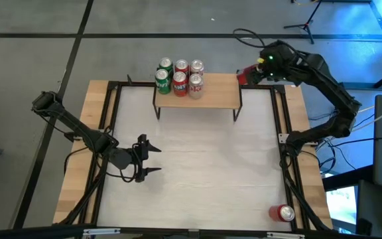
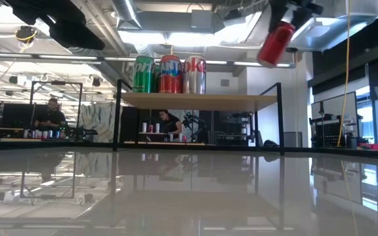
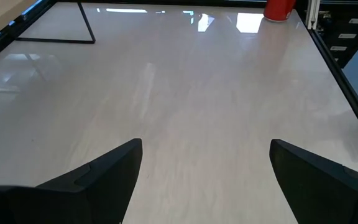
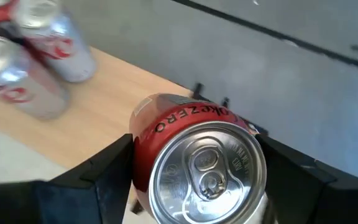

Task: Place canned beverage on shelf
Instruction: Put the top red soda can on the shelf

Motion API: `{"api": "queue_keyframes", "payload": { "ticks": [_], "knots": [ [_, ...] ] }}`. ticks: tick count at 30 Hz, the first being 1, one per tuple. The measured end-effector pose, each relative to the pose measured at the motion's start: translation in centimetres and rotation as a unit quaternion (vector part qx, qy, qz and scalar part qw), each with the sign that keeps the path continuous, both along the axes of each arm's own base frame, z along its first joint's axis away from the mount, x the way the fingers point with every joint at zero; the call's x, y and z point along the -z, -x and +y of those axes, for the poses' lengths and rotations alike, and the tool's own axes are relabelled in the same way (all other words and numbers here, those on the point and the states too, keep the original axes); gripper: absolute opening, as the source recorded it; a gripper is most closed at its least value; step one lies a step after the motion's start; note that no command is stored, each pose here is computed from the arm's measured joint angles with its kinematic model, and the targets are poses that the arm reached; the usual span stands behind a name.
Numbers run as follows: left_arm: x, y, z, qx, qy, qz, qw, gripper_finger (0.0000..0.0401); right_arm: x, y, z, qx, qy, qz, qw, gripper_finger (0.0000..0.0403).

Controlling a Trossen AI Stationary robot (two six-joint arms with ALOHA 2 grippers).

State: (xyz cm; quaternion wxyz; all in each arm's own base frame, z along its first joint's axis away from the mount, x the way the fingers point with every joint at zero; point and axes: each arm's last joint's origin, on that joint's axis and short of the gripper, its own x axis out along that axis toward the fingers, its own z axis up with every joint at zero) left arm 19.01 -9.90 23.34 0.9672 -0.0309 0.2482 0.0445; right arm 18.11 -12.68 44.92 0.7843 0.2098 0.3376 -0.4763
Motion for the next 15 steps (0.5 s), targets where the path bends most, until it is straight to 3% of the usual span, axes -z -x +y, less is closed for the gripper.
{"api": "queue_keyframes", "payload": {
  "ticks": [5,15],
  "knots": [
    [0.0,0.0,0.0,0.000,0.000,0.000,1.000,0.0343,0.5,-2.5,-0.4,-0.046,0.013,-0.006,0.999,0.0285],
    [0.0,0.0,0.1,-0.009,-0.006,-0.004,1.000,0.0343,3.5,-8.1,-2.9,-0.124,-0.011,-0.006,0.992,0.0285]
  ]
}}
